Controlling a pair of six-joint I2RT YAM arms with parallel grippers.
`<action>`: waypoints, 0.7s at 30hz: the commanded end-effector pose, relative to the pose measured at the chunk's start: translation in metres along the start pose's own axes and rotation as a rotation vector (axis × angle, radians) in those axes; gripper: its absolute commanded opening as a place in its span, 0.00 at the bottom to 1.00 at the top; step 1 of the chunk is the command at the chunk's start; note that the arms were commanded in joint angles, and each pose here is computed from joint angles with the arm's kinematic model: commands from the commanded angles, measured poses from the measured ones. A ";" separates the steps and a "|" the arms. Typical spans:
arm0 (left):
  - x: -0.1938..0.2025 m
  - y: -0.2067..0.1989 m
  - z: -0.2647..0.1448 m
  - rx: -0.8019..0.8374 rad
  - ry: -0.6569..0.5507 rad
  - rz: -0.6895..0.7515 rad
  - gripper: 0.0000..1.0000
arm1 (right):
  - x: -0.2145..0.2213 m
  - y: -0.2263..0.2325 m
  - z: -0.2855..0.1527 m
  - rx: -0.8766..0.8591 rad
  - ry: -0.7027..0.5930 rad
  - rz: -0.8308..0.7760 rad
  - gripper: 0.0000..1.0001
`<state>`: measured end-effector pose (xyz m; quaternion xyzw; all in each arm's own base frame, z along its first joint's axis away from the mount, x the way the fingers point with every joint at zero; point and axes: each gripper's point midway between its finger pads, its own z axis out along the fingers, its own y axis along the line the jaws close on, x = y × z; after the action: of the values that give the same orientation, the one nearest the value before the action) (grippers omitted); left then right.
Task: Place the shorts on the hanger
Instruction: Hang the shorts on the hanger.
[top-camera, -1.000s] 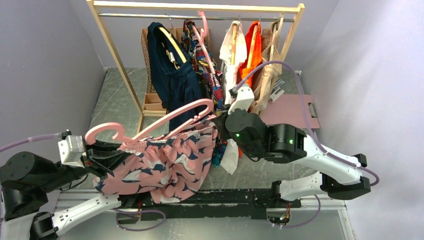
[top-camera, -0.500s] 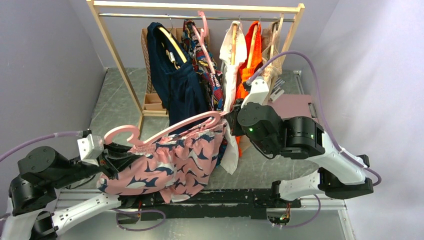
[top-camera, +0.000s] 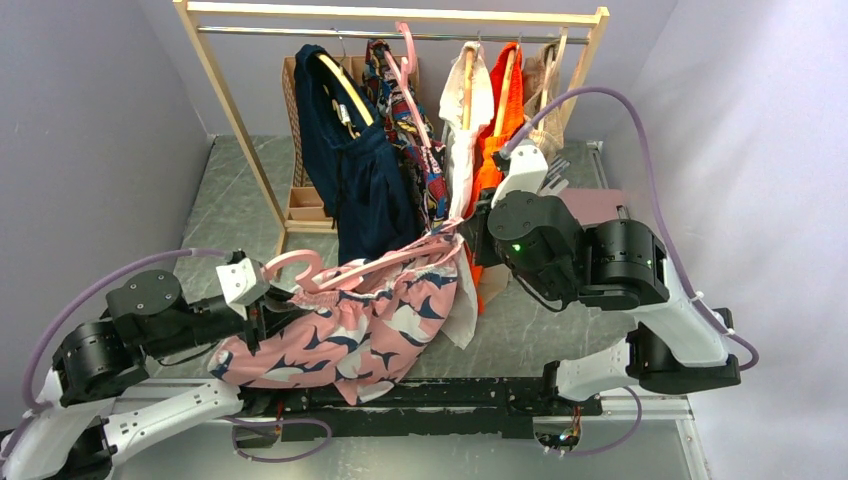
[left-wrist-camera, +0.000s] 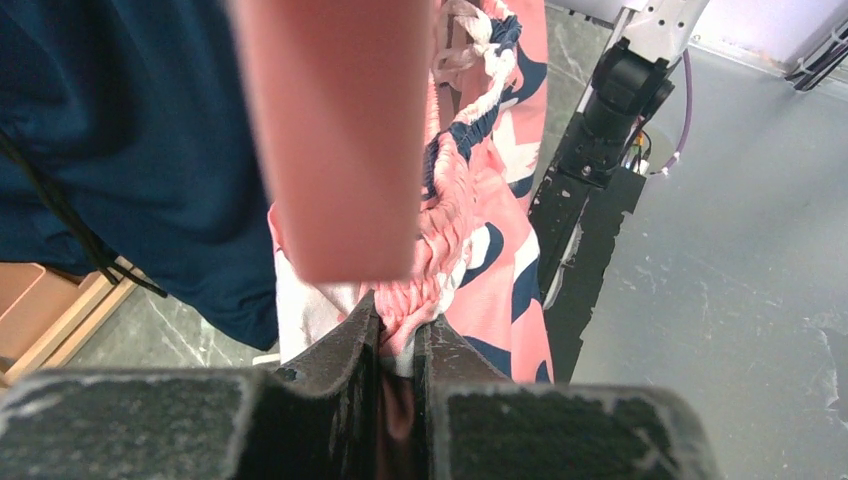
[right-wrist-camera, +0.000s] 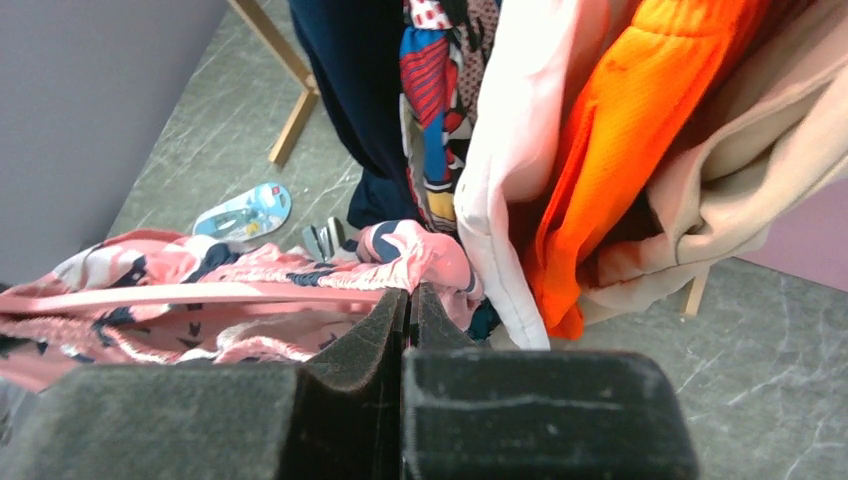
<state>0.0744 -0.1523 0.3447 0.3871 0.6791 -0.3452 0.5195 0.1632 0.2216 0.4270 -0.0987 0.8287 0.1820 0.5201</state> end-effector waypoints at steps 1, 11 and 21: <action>0.002 0.003 0.010 -0.011 0.009 0.004 0.07 | -0.001 0.008 -0.008 -0.076 0.039 -0.043 0.00; -0.013 -0.011 0.048 0.087 -0.039 -0.015 0.07 | 0.004 0.116 -0.010 -0.487 0.152 -0.053 0.00; -0.029 -0.016 0.042 0.111 -0.184 -0.048 0.07 | 0.026 0.181 -0.010 -0.766 0.206 -0.034 0.02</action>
<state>0.0876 -0.1993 0.3253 0.3909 0.6730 -0.3821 0.4983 0.1055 0.3591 0.4078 -0.2857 0.8087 0.3539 0.3731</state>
